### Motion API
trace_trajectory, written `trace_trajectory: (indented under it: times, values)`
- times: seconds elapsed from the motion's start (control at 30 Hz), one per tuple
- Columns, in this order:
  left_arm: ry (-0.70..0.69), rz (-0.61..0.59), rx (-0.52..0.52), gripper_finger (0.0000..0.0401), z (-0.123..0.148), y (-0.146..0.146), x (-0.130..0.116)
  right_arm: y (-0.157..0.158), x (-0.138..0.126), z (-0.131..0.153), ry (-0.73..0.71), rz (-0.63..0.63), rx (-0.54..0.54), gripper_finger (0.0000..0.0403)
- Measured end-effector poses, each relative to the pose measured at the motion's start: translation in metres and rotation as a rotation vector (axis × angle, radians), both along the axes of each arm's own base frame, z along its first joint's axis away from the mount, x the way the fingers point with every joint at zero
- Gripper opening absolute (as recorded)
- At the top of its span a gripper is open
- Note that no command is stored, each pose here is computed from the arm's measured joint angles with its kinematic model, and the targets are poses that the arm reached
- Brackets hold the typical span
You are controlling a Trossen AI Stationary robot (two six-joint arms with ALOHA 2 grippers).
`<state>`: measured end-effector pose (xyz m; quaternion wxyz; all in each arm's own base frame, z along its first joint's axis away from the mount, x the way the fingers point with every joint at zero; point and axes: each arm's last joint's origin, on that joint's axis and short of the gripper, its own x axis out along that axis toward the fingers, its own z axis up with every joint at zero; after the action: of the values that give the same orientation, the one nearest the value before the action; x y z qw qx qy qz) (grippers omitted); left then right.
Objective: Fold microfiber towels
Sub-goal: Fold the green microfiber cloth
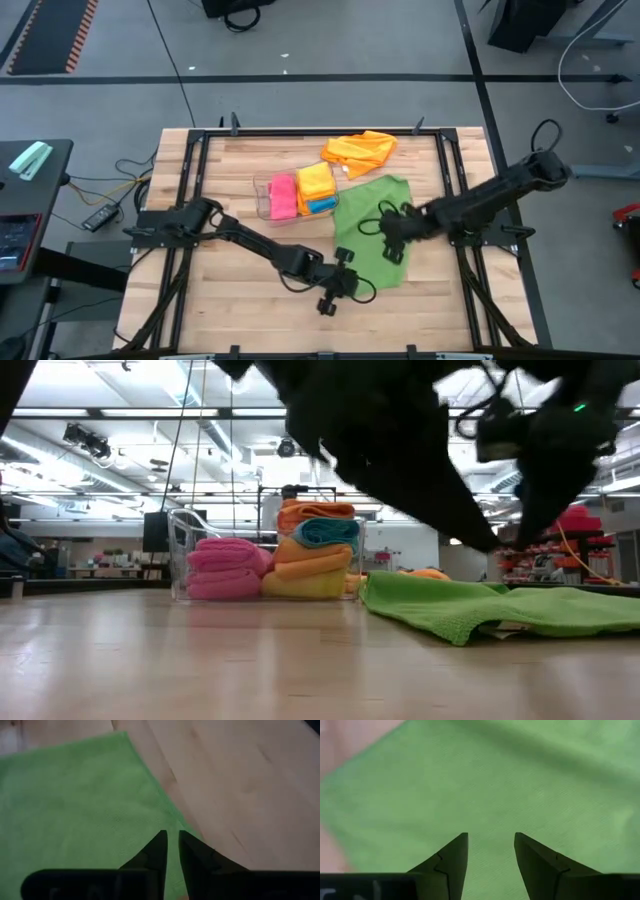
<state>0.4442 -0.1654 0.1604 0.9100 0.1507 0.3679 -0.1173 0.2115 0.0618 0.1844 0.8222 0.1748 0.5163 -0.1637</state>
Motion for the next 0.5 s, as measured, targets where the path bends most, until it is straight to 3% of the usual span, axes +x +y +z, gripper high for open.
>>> trace_trajectory:
  times: [0.13, 0.3, 0.43, 0.5]
  values:
    - [-0.037, -0.008, 0.014, 0.0068, -0.014, 0.005, 0.01, 0.033, -0.012, -0.003, 0.005, -0.04, 0.079, 0.017]
    - [0.123, 0.029, 0.048, 0.0067, -0.032, 0.019, 0.004, 0.066, -0.03, -0.012, 0.068, 0.006, 0.12, 0.017]
    - [0.228, 0.036, 0.007, 0.0054, -0.032, 0.02, -0.004, 0.083, -0.042, -0.02, 0.107, 0.079, 0.082, 0.017]
    - [0.263, 0.016, -0.033, 0.0048, -0.032, 0.017, -0.007, 0.086, -0.045, -0.027, 0.139, 0.112, 0.013, 0.017]
